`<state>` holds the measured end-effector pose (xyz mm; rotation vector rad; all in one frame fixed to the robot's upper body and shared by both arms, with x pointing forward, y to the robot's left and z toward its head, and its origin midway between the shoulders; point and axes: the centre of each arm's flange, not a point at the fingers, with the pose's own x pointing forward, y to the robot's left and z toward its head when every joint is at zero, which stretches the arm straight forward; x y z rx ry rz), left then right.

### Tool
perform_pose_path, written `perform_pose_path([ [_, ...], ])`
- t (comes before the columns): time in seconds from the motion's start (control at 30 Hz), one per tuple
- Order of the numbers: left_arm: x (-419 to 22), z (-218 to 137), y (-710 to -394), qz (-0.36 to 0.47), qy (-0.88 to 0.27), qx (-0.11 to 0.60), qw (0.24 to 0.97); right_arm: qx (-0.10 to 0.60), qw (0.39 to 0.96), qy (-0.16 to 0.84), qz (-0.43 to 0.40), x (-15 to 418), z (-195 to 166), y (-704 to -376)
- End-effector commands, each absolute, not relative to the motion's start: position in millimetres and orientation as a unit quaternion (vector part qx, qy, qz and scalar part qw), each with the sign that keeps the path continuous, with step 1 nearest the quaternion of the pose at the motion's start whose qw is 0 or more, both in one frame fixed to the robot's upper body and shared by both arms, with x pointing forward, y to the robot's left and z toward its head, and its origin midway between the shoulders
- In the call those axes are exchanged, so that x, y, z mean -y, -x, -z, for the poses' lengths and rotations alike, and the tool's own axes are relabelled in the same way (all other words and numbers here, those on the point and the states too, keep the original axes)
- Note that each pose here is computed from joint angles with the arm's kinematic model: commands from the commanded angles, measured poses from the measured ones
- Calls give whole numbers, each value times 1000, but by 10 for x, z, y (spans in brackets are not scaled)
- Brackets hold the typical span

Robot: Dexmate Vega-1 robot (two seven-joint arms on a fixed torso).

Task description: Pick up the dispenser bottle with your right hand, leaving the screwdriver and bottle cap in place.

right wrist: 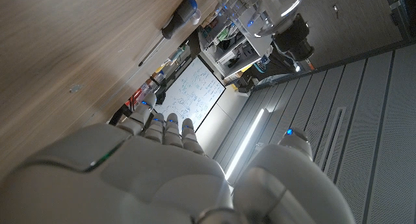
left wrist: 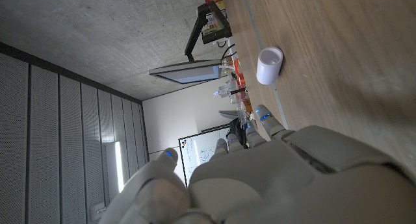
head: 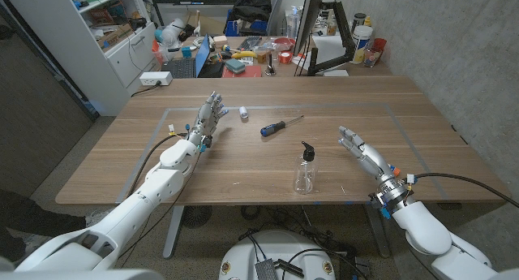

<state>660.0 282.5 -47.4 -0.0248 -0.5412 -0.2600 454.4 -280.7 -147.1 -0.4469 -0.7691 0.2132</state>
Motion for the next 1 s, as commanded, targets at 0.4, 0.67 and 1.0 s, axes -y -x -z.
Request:
perform_pose_path([
  [0.4,-2839,487,-6616,132,12,267,955,373,889,241,-107,2626,1521,-4447],
  [0.67,-2834,486,-6628,134,12,266,954,372,888,248,-106,2582,1525,-4411],
  [1.0,-2859,487,-6629,134,12,266,954,372,884,263,-106,2503,1519,-4392],
])
